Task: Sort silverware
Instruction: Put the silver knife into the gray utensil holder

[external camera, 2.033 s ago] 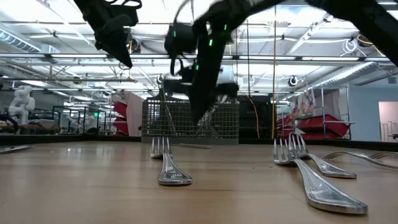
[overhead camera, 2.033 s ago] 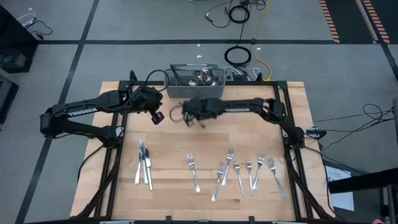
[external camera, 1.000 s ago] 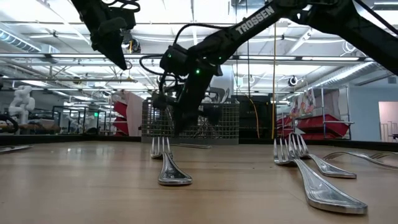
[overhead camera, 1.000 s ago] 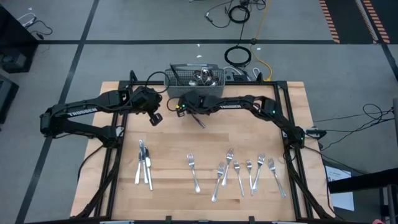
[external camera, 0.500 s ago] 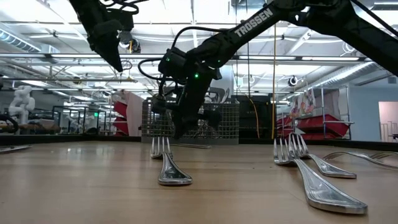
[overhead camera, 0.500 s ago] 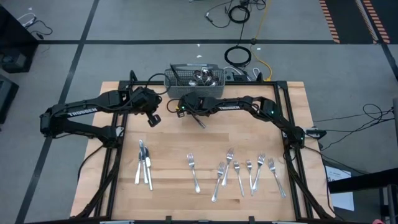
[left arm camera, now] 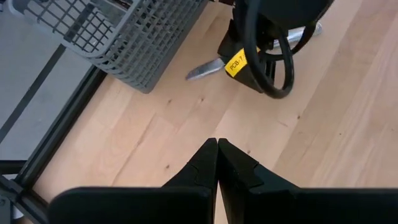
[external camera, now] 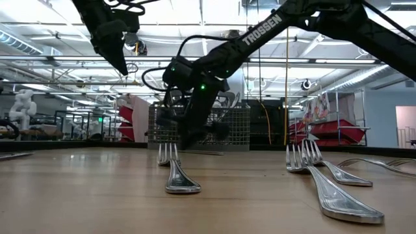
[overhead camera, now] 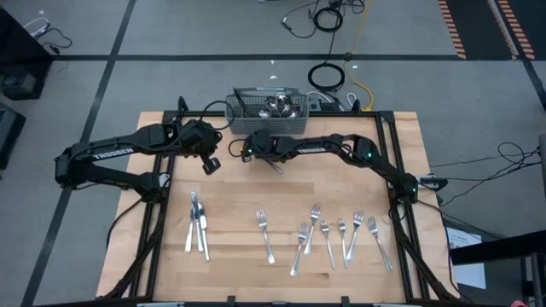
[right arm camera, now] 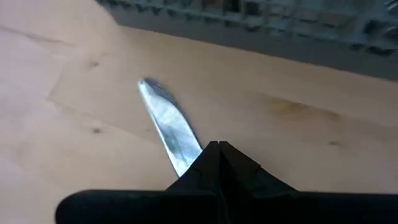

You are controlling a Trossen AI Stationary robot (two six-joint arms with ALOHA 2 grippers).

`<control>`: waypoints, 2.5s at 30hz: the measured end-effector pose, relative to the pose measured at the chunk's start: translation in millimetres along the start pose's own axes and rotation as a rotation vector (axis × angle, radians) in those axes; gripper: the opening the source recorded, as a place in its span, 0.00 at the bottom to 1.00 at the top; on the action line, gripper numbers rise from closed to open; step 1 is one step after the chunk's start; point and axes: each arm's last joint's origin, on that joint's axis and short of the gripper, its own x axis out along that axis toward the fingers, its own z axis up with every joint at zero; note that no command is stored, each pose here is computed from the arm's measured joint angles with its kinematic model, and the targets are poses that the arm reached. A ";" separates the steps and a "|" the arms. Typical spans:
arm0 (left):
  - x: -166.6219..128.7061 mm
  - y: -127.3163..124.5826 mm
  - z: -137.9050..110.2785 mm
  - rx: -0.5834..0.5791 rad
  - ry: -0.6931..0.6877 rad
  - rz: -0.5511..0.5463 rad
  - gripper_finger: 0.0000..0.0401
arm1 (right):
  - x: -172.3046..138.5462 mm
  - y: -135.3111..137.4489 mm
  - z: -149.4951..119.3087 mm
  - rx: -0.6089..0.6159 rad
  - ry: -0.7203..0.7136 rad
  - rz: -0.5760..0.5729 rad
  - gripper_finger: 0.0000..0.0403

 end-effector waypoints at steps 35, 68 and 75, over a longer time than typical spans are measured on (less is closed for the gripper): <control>0.0 -6.9 3.6 -0.273 0.015 -0.216 0.04 | -115.1 -10.8 17.9 -0.398 0.394 -0.267 0.00; 49.7 1.3 -34.9 -0.675 0.079 -0.498 0.04 | -69.4 -36.8 10.0 -0.560 0.452 -0.169 0.00; 50.2 3.8 -34.7 -0.681 0.072 -0.494 0.04 | -62.0 -41.6 -2.3 -0.562 0.481 -0.151 0.00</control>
